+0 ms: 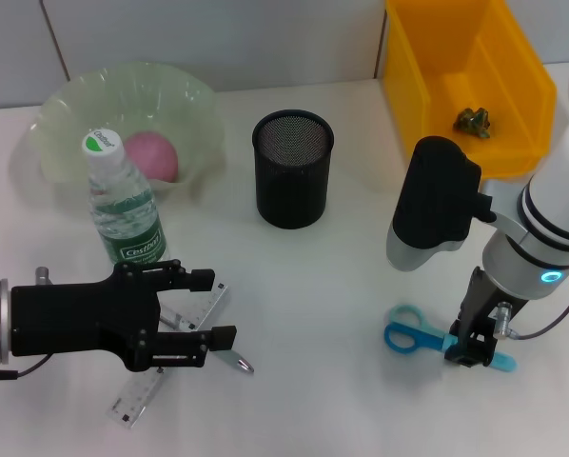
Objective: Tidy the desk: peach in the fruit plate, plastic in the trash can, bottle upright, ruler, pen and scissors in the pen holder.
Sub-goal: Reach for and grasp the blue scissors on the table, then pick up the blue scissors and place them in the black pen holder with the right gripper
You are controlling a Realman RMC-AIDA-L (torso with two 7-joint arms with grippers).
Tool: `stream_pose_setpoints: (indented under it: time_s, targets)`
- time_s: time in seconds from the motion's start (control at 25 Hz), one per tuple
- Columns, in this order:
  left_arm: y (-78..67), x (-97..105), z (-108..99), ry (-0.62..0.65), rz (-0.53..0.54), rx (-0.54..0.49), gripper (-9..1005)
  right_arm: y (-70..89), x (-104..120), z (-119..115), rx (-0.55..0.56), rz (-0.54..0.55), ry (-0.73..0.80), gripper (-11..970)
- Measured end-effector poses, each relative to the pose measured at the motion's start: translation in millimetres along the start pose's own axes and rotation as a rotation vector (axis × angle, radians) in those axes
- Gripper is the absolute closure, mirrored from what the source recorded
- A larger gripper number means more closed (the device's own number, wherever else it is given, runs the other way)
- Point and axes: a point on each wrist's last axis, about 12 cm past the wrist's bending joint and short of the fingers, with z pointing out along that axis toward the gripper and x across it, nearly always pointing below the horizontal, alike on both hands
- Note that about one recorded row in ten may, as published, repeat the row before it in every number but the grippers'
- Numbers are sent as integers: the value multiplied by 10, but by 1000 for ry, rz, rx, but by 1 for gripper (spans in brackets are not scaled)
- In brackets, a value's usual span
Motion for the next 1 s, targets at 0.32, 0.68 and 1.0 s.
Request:
stream_pose_setpoints:
  time_s: [0.32, 0.68, 1.0]
  targets:
    - [4, -8, -1, 1, 2, 0, 202, 16, -2, 13, -1, -11, 6, 730]
    - [8, -14, 1, 1, 5, -1, 202, 9, -13, -32, -11, 1, -19, 744]
    - [9, -15, 0, 1, 6, -1, 202, -53, -13, -205, -18, 36, -93, 742]
